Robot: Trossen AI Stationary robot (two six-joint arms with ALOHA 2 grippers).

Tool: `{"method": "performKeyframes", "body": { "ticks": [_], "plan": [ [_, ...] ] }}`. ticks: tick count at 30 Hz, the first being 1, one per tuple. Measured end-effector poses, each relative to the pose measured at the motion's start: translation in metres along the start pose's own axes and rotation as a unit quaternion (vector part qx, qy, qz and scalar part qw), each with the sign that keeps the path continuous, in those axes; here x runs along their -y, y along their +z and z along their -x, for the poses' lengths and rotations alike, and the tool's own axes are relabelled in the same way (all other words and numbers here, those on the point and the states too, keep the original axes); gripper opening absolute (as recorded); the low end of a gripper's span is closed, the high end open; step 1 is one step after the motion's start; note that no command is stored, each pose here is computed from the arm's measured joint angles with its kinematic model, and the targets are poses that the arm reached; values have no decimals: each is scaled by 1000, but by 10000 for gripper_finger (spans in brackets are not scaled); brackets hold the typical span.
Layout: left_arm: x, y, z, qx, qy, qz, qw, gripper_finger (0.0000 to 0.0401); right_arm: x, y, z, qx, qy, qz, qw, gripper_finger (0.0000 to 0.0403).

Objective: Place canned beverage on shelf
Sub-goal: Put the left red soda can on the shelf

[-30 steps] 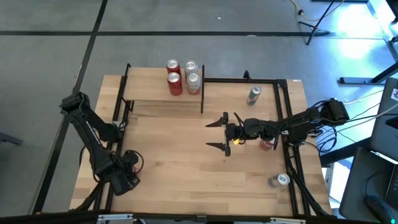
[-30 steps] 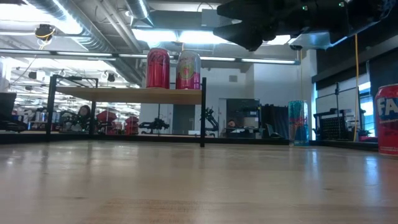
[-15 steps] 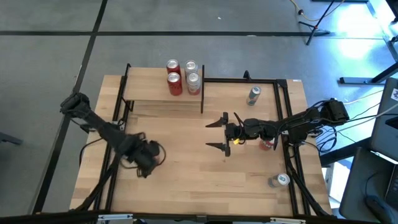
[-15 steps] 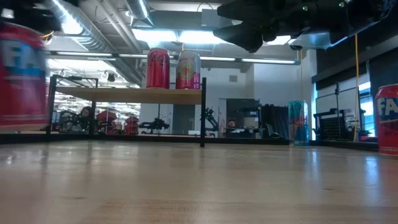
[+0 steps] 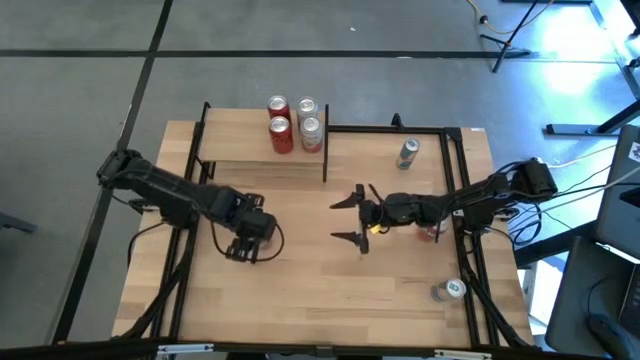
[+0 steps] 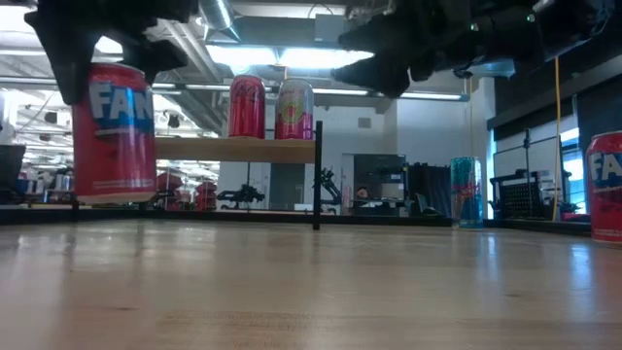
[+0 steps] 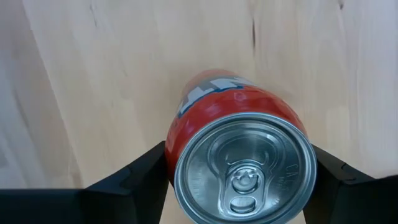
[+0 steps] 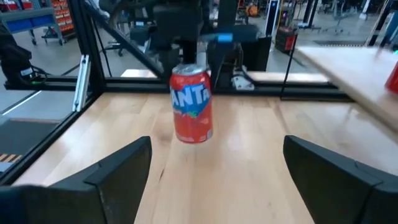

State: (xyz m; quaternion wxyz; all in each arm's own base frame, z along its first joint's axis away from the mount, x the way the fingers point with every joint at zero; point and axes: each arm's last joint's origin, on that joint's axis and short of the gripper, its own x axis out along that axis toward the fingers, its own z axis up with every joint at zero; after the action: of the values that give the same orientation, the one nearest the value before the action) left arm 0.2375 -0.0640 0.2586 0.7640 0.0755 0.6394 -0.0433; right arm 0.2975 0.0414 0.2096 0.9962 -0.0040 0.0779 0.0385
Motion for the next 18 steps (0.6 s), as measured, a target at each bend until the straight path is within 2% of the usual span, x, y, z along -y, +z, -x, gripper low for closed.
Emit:
{"method": "performKeyframes", "body": {
  "ticks": [7,12,18],
  "plan": [
    [-7,10,-19,-31,-44,-43,998,241,-2,-12,-6,-23,24,1,999,351],
    [-2,19,-38,-54,-47,-85,994,242,-2,-12,-6,-23,30,20,999,351],
    [2,20,-42,-60,-43,-94,993,285,-2,-13,-6,-26,31,46,998,351]
  ]
}}
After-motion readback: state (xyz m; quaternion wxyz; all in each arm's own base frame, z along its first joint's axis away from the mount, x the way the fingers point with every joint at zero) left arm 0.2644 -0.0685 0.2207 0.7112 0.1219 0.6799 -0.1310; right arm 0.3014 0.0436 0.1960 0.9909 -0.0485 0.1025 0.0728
